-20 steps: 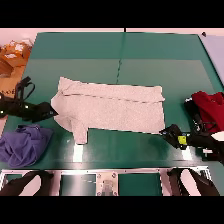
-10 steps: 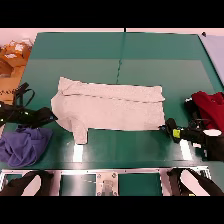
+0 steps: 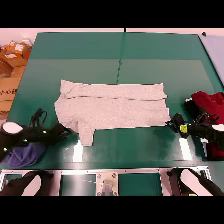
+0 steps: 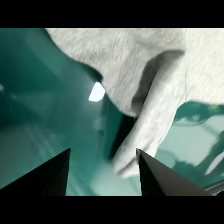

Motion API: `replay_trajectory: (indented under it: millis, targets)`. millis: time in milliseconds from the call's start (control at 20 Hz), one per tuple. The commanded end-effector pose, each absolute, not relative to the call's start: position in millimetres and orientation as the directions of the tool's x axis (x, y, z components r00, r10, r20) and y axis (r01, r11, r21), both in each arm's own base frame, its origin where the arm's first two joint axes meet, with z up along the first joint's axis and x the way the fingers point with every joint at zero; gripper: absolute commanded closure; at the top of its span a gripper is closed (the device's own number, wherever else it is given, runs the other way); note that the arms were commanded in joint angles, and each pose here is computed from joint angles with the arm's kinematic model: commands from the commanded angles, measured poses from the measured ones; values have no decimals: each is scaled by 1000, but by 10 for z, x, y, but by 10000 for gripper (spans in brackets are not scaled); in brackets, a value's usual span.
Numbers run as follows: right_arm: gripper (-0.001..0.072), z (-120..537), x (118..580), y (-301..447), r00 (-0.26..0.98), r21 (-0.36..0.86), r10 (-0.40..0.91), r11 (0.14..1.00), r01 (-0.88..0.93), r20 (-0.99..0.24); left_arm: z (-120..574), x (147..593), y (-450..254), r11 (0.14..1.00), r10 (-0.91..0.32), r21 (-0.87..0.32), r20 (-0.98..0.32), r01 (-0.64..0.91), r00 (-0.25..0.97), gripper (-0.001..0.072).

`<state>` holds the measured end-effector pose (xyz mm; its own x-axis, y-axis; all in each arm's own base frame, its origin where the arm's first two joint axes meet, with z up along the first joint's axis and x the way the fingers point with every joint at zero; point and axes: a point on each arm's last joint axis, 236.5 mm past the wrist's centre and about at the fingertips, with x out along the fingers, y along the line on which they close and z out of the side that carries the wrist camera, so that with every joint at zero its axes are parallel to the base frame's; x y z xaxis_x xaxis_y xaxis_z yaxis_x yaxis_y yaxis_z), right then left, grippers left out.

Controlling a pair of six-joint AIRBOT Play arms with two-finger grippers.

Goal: Fold the shirts.

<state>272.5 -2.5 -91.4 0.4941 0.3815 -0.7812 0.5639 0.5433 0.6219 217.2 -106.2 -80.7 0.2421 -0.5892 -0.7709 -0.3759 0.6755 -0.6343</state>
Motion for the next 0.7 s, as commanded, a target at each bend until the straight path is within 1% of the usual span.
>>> replay_trajectory:
  millis: [0,50,100,200,300,350,550,600,650]
  targets:
    - [699,-901,2721,-18,491,623,389,558,548,-780,-945,2350,-1111,535,-590,-720,-693,-442,415,236]
    - [699,-901,2721,-19,491,623,389,561,545,-780,-948,2397,-1086,526,-578,-727,-687,-443,441,249]
    - [699,-901,2721,-19,491,623,389,562,544,-780,-961,2446,-1031,527,-554,-722,-692,-447,463,303]
    - [699,-901,2721,-19,491,622,389,567,539,-780,-970,2558,-918,520,-507,-718,-695,-462,510,303]
    - [699,-900,2722,-18,491,623,389,567,539,-779,-956,2607,-902,513,-500,-727,-686,-457,529,303]
    - [699,-900,2723,-19,492,623,389,566,540,-779,-956,2621,-923,505,-507,-734,-679,-455,531,303]
    - [699,-900,2722,-18,491,623,389,566,540,-779,-1152,2589,-1304,535,-533,-715,-699,-450,476,303]
    - [699,-899,2722,-17,491,623,389,566,540,-779,-1154,2564,-1384,548,-549,-714,-700,-436,457,324]
    - [699,-896,2726,-16,493,625,390,564,540,-778,-1142,2531,-1415,555,-563,-716,-698,-422,444,592]
